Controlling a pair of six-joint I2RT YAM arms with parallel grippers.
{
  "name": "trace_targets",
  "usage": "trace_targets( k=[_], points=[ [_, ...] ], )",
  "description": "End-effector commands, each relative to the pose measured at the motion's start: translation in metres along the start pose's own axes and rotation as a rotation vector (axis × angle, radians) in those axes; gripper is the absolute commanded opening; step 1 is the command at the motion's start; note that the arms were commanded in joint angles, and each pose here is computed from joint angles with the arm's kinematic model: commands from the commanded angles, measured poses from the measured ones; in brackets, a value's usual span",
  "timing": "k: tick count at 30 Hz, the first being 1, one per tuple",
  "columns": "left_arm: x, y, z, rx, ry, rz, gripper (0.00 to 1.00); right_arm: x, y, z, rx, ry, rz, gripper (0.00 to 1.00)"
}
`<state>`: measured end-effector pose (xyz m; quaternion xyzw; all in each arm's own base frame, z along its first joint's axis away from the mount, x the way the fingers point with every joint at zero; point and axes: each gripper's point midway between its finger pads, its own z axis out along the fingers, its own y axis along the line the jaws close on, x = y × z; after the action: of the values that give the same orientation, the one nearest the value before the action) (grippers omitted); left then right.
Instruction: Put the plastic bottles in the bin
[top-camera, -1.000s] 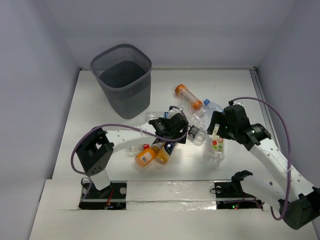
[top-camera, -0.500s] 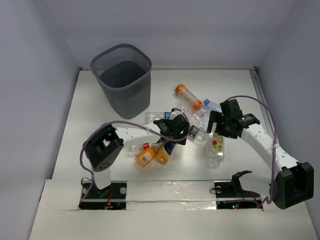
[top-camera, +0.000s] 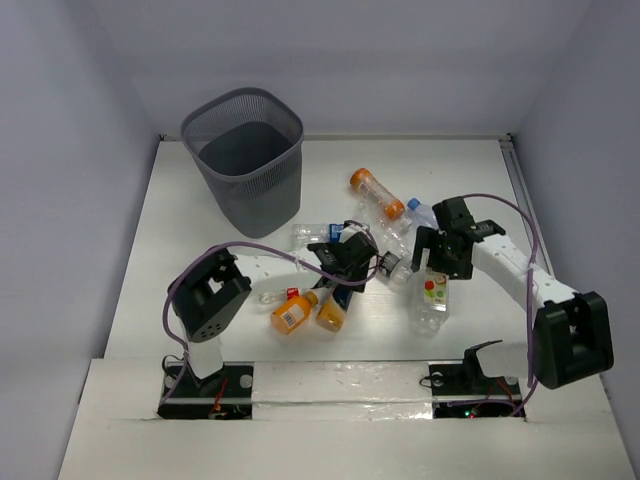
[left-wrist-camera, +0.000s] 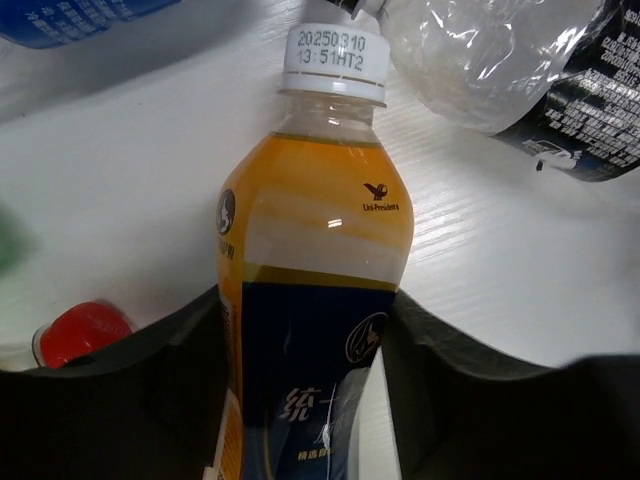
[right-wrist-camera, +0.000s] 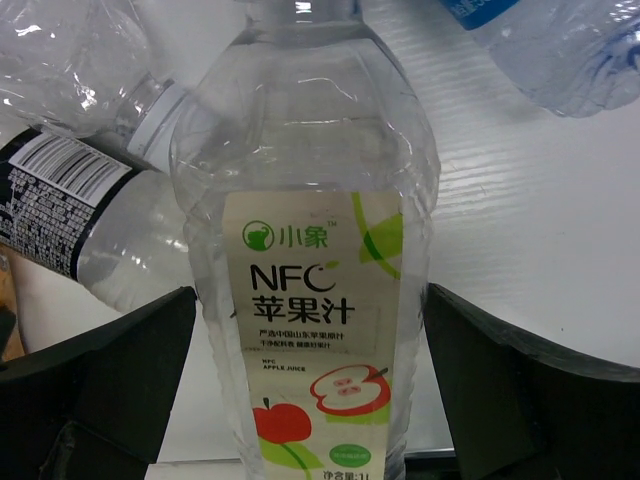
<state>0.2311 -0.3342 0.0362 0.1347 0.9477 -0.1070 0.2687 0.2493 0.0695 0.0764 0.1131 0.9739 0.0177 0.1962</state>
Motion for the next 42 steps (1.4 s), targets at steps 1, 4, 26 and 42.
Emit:
trace_targets(
  k=[1, 4, 26, 42],
  points=[
    [-0.007, -0.005, -0.012, 0.044, -0.025, -0.009, 0.42, -0.011, 0.009, 0.006, -0.037, -0.027, -0.010, 1.00],
    [-0.015, -0.006, -0.028, 0.057, -0.045, -0.017, 0.34, -0.008, 0.009, 0.017, -0.027, -0.003, -0.007, 1.00],
    [-0.315, 0.108, -0.322, 0.160, -0.833, -0.311, 0.30, -0.032, 0.025, -0.098, -0.256, -0.263, 0.047, 0.64],
    [-0.406, 0.260, -0.320, -0.122, -1.057, -0.474, 0.70, -0.109, 0.121, -0.299, -0.796, -0.632, 0.001, 0.64]
  ],
)
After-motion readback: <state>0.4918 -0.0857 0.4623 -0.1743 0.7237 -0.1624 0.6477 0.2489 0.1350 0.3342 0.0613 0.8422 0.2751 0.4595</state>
